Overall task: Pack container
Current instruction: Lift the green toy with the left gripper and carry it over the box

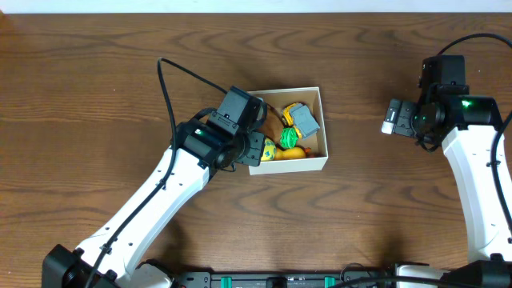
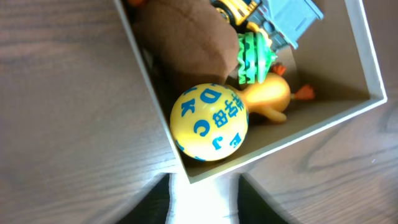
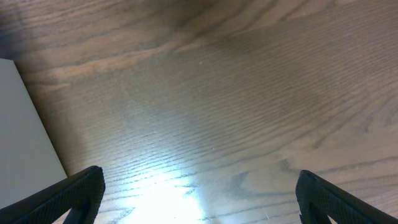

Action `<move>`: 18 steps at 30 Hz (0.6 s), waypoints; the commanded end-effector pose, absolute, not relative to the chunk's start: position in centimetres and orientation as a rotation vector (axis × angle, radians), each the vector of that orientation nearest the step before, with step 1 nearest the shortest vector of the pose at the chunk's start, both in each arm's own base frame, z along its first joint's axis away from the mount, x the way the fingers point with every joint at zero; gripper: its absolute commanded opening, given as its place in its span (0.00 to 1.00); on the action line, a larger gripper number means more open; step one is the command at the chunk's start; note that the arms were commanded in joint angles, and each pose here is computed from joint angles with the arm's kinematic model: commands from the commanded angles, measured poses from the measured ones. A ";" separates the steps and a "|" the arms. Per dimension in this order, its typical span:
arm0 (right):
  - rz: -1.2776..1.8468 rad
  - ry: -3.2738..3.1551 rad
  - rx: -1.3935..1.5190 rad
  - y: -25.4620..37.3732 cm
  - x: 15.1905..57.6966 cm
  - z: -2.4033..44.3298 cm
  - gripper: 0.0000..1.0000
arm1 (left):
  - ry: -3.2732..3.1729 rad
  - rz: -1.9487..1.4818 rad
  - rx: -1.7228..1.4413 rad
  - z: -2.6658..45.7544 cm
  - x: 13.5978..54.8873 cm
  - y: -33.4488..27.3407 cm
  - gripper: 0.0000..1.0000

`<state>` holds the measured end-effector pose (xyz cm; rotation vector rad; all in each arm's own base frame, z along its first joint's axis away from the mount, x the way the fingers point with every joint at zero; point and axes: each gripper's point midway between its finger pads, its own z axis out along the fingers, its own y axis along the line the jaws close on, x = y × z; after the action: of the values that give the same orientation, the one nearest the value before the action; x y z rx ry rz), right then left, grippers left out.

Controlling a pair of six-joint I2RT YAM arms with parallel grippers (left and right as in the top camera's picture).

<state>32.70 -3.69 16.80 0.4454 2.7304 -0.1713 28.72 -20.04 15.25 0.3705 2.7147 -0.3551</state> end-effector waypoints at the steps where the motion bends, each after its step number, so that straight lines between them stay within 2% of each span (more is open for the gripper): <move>1: -0.177 2.735 0.434 -3.9 32.6 16.8 0.99 | 2.655 -0.362 0.399 16.5 29.8 -20.5 0.09; 2: -0.177 2.736 0.434 -3.9 32.6 16.8 0.99 | 2.638 -0.371 0.400 16.7 30.0 -20.8 0.06; 7: -0.178 2.736 0.435 -3.9 32.6 16.8 0.99 | 2.595 -0.396 0.417 16.7 30.9 -22.1 0.06; 18: -0.177 2.733 0.435 -3.9 32.7 16.8 0.99 | 2.760 -0.329 0.450 11.3 30.5 -22.4 0.06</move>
<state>32.70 -3.69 16.80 0.4418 2.7311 -0.1720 30.04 -22.02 11.66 0.4334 2.7510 -0.3389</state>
